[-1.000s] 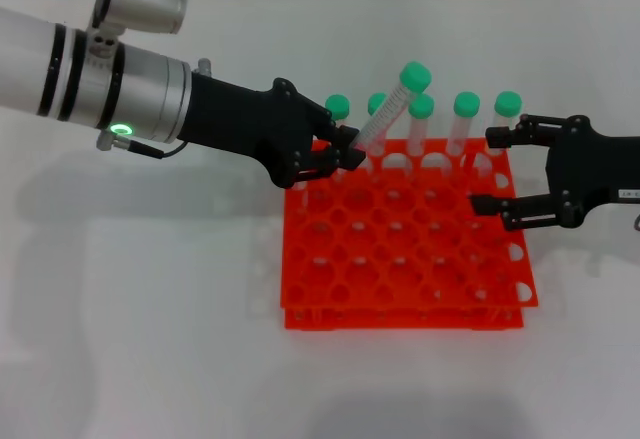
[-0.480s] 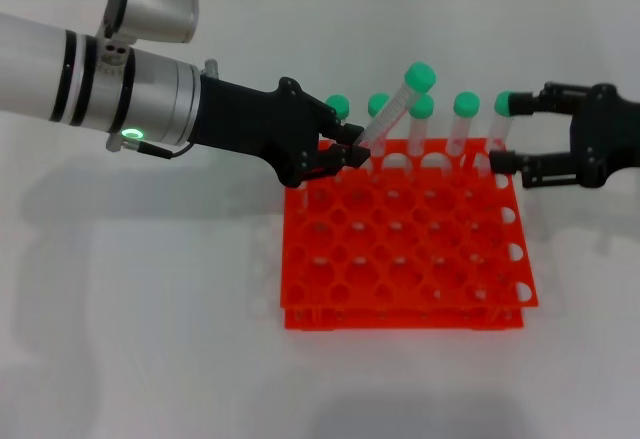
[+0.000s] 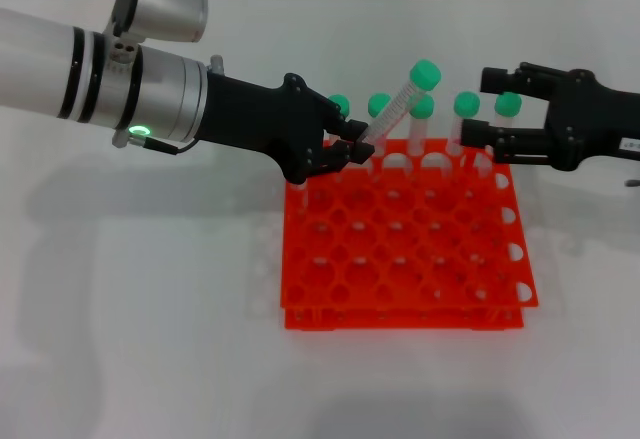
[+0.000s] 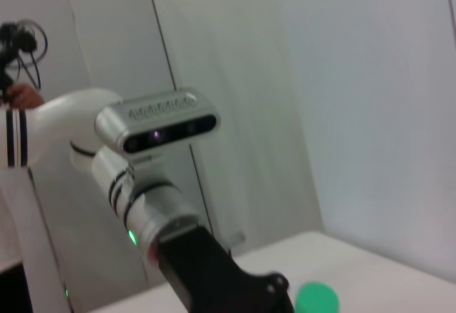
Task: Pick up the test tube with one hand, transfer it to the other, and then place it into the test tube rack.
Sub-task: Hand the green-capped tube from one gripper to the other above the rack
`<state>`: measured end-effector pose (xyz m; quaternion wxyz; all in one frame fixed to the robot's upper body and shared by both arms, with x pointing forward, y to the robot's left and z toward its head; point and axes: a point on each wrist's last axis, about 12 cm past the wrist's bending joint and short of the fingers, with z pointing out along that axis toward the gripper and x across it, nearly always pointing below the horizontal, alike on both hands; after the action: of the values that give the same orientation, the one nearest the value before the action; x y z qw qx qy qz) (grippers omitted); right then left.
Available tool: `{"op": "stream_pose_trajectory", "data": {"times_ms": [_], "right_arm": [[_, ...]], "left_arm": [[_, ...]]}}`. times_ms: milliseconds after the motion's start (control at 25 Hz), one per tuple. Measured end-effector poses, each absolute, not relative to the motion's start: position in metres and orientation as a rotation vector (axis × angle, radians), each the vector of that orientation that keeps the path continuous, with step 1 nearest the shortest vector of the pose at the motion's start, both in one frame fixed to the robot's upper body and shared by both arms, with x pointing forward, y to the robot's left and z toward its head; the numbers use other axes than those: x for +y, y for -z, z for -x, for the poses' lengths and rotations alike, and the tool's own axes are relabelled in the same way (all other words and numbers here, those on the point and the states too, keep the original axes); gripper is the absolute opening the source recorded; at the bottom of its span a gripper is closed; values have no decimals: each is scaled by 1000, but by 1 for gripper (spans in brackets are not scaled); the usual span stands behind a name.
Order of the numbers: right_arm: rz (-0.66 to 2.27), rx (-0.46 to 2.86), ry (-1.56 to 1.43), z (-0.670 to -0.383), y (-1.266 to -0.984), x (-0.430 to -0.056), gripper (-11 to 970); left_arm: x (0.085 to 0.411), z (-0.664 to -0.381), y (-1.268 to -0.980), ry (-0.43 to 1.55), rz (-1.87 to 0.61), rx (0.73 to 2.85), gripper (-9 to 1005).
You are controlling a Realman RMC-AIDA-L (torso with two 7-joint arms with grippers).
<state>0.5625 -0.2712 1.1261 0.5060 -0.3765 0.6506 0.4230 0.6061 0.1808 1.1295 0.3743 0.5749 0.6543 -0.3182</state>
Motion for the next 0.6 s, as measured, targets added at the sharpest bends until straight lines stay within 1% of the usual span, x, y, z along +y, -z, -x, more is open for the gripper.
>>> {"op": "stream_pose_trajectory", "data": {"times_ms": [320, 600], "right_arm": [[808, 1470, -1048, -559, -1110, -258, 856], [772, 1474, -1016, -559, -1102, -256, 855]], "left_arm": [[180, -607, -1129, 801, -1471, 1669, 235], [179, -607, -1130, 797, -1477, 1658, 239]]}}
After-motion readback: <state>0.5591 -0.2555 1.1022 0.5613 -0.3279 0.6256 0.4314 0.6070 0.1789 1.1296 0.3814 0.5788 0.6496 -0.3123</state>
